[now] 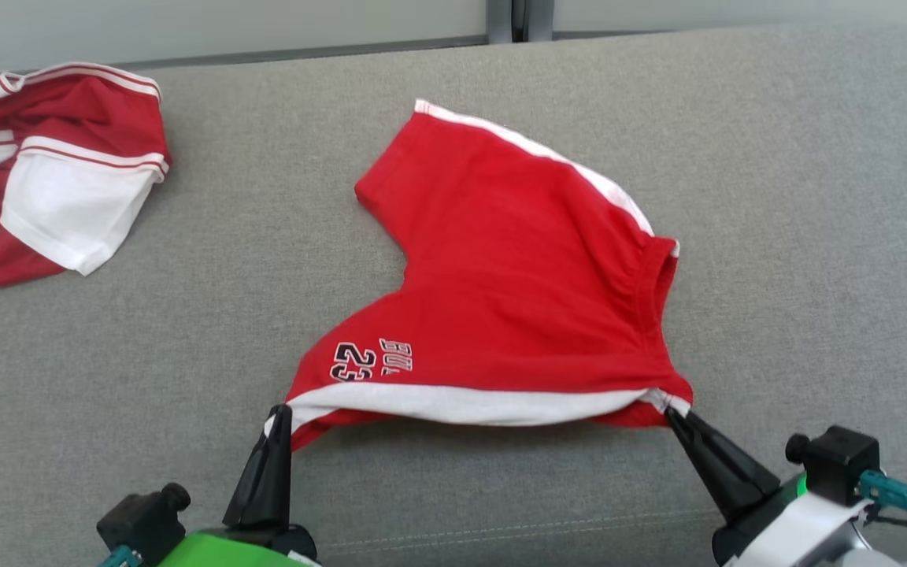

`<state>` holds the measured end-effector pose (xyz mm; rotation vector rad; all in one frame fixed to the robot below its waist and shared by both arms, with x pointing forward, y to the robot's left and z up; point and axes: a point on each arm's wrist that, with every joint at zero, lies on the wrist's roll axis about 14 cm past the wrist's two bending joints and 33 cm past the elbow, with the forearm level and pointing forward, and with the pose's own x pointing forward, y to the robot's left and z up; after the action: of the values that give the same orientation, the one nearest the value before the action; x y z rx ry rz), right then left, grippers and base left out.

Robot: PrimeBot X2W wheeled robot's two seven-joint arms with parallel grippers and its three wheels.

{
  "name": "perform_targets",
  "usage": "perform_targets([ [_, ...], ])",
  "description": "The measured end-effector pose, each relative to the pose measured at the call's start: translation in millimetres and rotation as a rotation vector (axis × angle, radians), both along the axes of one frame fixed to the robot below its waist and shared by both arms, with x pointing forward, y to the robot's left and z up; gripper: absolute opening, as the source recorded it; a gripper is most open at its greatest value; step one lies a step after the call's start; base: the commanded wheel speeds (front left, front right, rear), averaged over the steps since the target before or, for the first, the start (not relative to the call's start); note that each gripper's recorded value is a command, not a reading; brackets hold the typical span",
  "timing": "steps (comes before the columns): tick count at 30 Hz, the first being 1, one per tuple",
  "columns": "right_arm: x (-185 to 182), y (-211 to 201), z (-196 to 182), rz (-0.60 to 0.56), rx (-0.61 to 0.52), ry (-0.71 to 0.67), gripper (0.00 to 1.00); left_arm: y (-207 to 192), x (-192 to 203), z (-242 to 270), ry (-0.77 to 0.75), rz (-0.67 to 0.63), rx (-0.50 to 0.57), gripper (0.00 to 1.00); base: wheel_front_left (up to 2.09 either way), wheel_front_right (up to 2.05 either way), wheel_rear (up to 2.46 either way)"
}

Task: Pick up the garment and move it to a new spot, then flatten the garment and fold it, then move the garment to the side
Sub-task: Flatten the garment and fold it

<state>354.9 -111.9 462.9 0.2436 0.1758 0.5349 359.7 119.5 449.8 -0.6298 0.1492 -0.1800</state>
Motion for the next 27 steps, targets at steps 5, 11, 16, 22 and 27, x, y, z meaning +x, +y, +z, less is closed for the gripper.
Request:
perform_targets([
  [5, -19, 1, 0, 0.018, -0.006, 0.015, 0.00, 5, -17, 5, -0.007, 0.023, -0.007, 0.00, 0.00, 0.00, 0.00],
  [11, -27, -6, 1, 0.001, -0.009, 0.031, 0.00, 2, -31, 5, 0.001, 0.017, -0.018, 0.00, 0.00, 0.00, 0.00],
  [16, -25, -4, 1, -0.008, 0.002, 0.040, 0.00, -6, -28, 8, -0.006, -0.020, -0.007, 0.00, 0.00, 0.00, 0.00],
  [22, -17, 3, 2, 0.011, 0.005, 0.041, 0.00, -11, 2, 27, -0.078, -0.081, 0.051, 0.00, 0.00, 0.00, 0.00],
  [27, -3, 3, 8, -0.003, 0.025, 0.027, 0.00, -19, 42, 48, -0.143, -0.152, 0.127, 0.00, 0.00, 0.00, 0.00],
])
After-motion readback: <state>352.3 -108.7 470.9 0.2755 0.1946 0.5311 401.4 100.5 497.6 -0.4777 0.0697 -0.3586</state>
